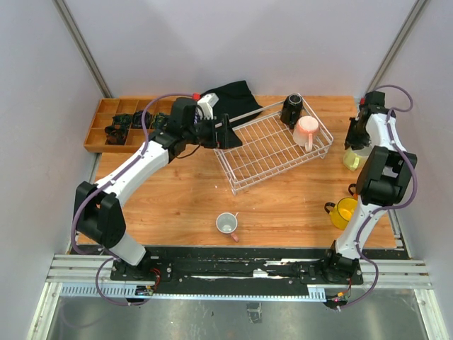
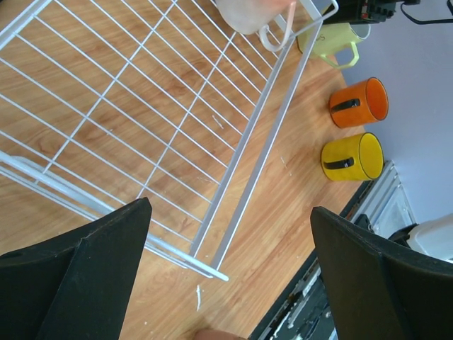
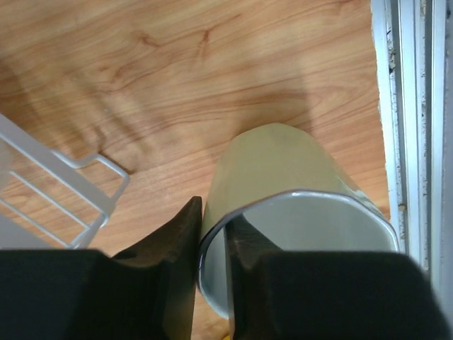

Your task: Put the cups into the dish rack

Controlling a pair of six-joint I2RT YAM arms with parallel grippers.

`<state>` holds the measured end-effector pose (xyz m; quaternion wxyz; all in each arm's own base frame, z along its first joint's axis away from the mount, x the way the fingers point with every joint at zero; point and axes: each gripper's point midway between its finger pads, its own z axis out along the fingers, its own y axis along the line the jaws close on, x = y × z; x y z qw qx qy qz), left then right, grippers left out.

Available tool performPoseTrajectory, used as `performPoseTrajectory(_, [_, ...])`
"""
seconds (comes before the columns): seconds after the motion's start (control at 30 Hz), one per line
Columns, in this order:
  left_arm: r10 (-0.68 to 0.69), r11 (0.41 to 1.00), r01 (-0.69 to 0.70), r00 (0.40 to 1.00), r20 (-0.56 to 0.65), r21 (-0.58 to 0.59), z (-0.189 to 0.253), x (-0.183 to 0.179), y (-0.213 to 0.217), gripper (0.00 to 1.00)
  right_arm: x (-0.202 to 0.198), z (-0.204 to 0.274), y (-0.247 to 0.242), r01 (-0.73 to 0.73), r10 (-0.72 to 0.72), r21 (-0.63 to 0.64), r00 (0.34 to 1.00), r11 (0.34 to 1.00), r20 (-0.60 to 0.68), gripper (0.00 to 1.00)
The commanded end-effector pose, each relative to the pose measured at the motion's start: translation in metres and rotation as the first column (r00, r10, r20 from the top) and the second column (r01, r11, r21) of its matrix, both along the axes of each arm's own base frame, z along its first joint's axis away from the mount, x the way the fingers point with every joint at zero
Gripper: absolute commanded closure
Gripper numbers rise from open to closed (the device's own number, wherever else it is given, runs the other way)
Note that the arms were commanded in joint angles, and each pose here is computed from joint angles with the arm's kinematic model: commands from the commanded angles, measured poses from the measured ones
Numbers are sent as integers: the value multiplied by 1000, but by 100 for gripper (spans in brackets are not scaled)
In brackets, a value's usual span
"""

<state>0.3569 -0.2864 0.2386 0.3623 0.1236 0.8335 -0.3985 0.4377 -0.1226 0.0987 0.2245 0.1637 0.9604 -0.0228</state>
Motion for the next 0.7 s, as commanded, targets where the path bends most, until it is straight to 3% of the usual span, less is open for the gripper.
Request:
performPoseTrajectory(0.0, [-61, 998, 62, 998, 12, -20, 10, -5, -8, 0, -7, -7, -17, 22, -23, -25, 999, 999, -41, 86])
performPoseTrajectory(0.1, [-88, 996, 89, 996, 7, -27, 10, -10, -9, 0, -11, -7, -16, 28, -29, -19, 999, 999, -43, 99])
performPoseTrajectory(0.3, [-188, 980, 188, 982, 1, -62, 15, -27, -16, 0, -18, 39, -20, 42, -40, -46, 998, 998, 39, 99])
performPoseTrajectory(0.53, [-277, 939, 281, 960, 52, -200, 36, -52, -25, 0, -24, 152, -12, 70, -49, -66, 957, 995, 286, 99])
performPoseTrajectory(0.67, [-350, 892, 367, 930, 109, -265, 54, -66, -36, 0, -24, 218, 19, 28, -48, 49, 874, 998, 483, 99])
